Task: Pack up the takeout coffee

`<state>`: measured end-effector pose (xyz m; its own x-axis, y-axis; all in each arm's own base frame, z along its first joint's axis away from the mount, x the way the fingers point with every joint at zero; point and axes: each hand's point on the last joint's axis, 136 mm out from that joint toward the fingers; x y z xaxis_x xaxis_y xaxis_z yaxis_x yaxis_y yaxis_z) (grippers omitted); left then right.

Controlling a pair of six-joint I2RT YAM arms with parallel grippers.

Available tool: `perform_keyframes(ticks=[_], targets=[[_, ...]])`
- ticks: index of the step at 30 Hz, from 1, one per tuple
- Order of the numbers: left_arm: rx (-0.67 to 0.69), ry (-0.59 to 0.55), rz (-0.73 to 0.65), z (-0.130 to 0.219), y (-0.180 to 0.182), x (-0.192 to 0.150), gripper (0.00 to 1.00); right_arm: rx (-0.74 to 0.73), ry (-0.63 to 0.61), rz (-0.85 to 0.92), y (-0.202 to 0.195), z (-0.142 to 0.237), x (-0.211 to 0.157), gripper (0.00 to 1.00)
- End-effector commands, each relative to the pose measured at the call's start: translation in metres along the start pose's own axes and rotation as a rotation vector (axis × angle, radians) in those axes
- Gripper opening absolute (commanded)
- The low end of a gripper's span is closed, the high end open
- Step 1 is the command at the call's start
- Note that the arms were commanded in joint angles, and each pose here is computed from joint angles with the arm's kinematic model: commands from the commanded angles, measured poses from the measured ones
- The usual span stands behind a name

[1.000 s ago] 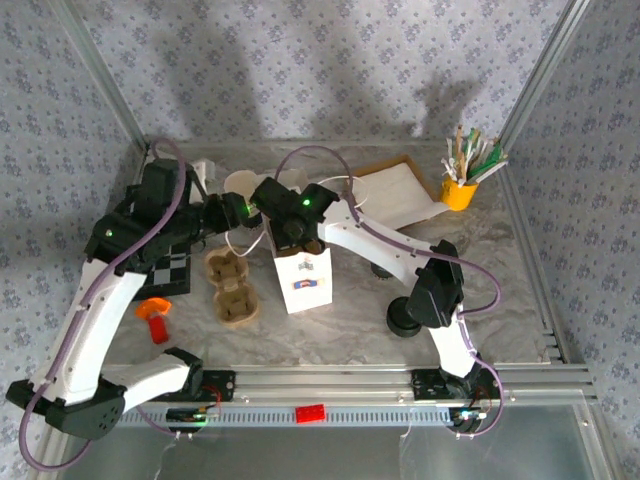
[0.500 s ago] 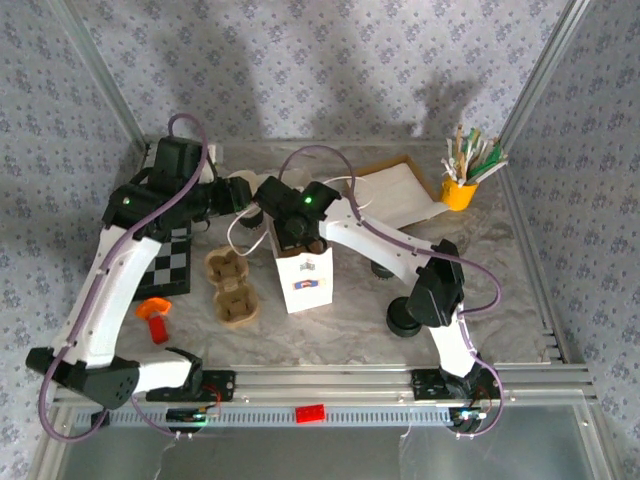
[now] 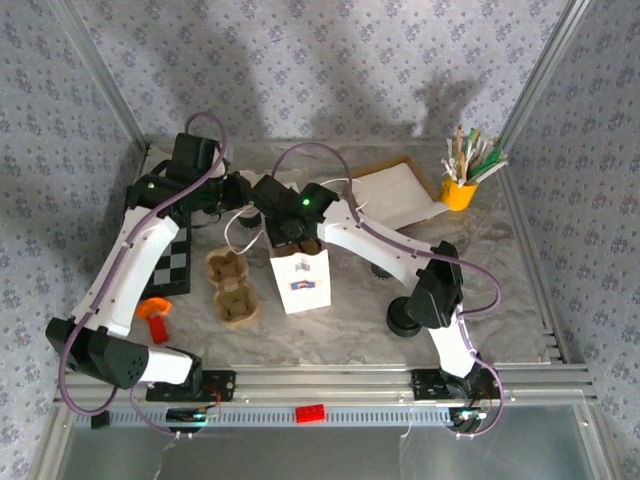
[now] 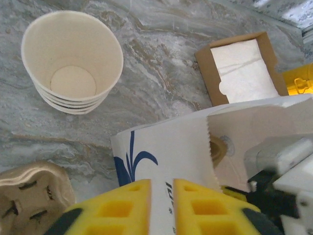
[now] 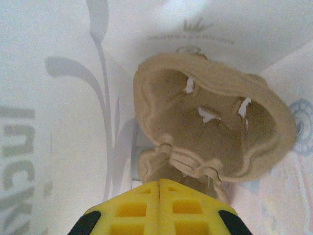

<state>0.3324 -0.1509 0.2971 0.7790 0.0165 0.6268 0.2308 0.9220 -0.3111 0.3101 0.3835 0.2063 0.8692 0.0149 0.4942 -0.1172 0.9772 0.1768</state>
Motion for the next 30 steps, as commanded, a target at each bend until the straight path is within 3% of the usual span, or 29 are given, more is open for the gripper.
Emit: perform_keyframes(ticks=[1,6,24,30], targets=[[-0.064,-0.033,-0.006,0.006,-0.011,0.007,0.10,-0.020,-0.043,-0.032,-0.002,-0.011,0.011,0.00],[-0.115,-0.029,0.015,0.003,-0.019,0.007,0.00,-0.032,-0.071,-0.047,-0.004,-0.018,0.020,0.00],[-0.052,-0.033,0.094,0.011,0.001,-0.003,0.00,-0.058,-0.077,-0.062,-0.014,-0.077,0.007,0.00],[-0.050,-0.033,0.100,0.011,0.003,-0.005,0.00,0.003,-0.126,-0.018,0.001,-0.043,0.021,0.00]])
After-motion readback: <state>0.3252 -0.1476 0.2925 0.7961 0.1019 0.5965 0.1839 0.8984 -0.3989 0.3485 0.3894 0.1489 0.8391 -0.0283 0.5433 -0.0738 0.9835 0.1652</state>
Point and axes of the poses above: each hand's point on the last joint's axis, 136 mm out from that joint toward the fingers, its own z axis back along the fingers, its own y axis along the line the jaws close on, x = y × z, and after that the axes turned 13 degrees about -z, right-handed
